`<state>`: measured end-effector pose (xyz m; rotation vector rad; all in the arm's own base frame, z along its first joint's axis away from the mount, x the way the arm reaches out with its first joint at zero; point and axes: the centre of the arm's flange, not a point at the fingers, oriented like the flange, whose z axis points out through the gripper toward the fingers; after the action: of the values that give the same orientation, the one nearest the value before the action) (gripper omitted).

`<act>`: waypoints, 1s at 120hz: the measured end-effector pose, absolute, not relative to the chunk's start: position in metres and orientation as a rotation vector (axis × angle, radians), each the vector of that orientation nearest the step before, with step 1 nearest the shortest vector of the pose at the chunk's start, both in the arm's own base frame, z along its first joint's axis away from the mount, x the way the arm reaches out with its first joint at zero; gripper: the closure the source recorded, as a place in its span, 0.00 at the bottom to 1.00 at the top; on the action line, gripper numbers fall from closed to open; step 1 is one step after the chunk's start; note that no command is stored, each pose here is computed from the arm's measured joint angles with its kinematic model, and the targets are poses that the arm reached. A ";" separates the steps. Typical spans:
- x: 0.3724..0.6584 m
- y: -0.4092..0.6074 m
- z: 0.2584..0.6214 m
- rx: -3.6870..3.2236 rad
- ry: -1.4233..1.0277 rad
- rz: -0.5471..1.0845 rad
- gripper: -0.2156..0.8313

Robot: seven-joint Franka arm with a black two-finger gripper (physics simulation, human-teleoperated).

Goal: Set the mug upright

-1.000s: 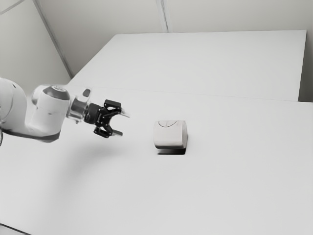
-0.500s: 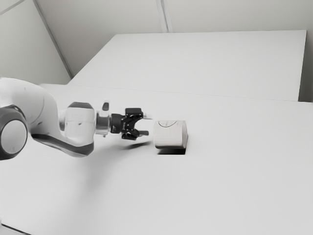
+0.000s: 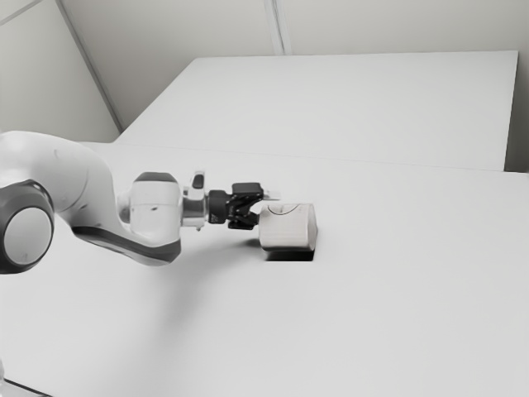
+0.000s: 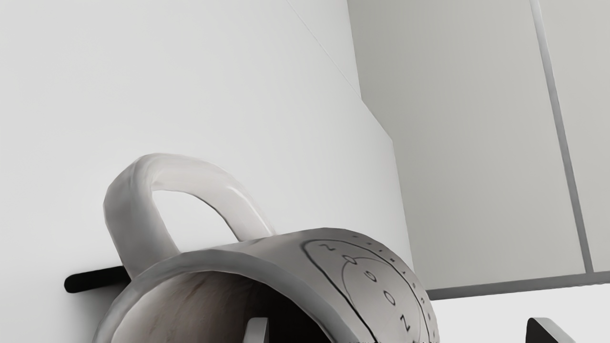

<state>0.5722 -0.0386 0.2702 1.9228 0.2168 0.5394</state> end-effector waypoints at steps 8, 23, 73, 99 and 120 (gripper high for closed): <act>0.571 -0.041 0.265 1.921 0.215 0.542 0.35; 0.570 -0.047 0.263 1.912 0.206 0.555 0.65; 0.588 -0.054 0.308 1.881 0.065 0.648 0.91; 0.607 -0.022 0.377 2.326 -0.513 0.651 0.91; 0.605 -0.003 0.415 2.722 -0.952 0.367 0.91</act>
<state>0.6053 -0.0029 0.4147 2.7216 -0.9524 0.3666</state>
